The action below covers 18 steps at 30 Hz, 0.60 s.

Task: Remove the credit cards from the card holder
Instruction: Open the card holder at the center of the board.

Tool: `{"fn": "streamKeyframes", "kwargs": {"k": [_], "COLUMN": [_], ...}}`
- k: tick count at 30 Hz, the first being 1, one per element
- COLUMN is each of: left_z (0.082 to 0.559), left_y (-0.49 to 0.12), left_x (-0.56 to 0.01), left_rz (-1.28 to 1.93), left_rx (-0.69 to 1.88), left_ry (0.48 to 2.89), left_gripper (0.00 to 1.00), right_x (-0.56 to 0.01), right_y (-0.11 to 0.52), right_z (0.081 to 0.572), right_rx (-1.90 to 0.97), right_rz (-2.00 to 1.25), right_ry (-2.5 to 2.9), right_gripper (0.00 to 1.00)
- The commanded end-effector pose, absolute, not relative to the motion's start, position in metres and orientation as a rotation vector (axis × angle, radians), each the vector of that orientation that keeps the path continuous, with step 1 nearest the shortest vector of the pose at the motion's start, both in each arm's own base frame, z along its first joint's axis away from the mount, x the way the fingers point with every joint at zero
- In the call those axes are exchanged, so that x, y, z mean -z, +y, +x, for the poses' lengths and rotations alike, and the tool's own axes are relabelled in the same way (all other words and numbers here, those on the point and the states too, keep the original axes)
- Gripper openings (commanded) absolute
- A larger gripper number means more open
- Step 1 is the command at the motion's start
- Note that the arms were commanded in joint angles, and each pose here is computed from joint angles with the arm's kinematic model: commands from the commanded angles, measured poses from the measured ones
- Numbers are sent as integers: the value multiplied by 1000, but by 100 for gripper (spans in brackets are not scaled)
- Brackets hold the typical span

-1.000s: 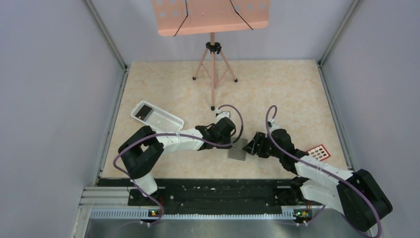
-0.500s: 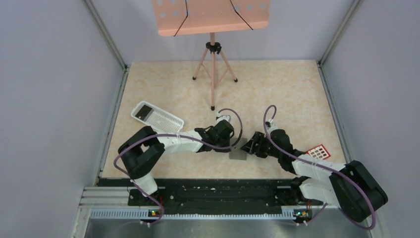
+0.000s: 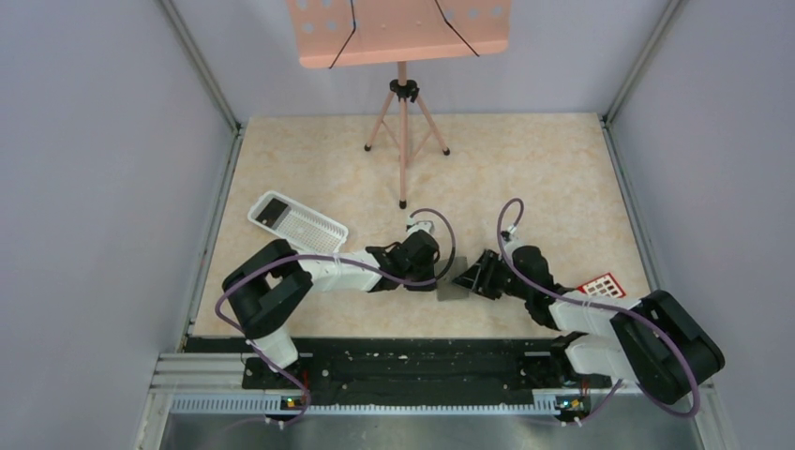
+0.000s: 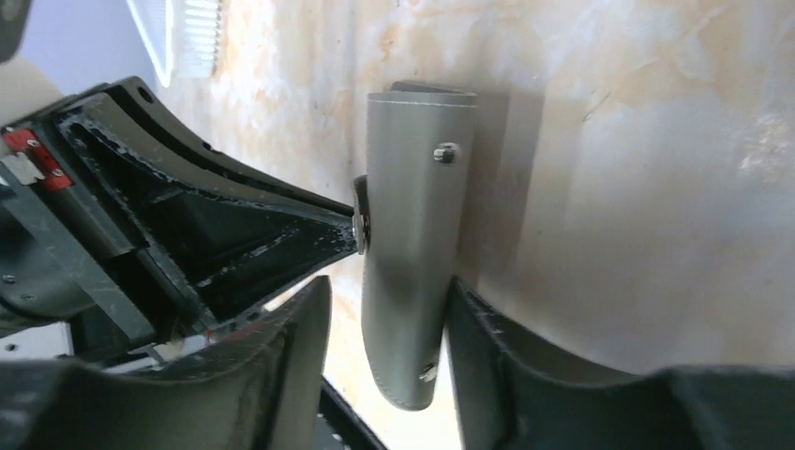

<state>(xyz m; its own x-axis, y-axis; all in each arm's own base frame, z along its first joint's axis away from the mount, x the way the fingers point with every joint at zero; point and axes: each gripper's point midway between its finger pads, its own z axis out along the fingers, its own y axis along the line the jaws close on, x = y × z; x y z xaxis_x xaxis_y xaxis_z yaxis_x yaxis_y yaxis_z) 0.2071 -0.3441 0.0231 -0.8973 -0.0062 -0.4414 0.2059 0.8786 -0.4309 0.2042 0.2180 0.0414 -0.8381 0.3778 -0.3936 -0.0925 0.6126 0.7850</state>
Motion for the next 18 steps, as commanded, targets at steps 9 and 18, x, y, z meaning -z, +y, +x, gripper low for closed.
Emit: {"fn": "streamKeyframes", "kwargs": {"k": [9,18], "left_z": [201,208], "left_y": [-353,-368], "left_x": [-59,-109], "left_rz": [105,107], "left_rx": [802,897], "left_ry": [2564,2485], "left_gripper": [36,42], "right_x": [-78,-87], "right_y": [228,211], "right_z": [200,206], "right_rx": [-1320,-1176], "right_rz": [151,172], "right_ry": [2155,2151], "right_gripper": [0,0]}}
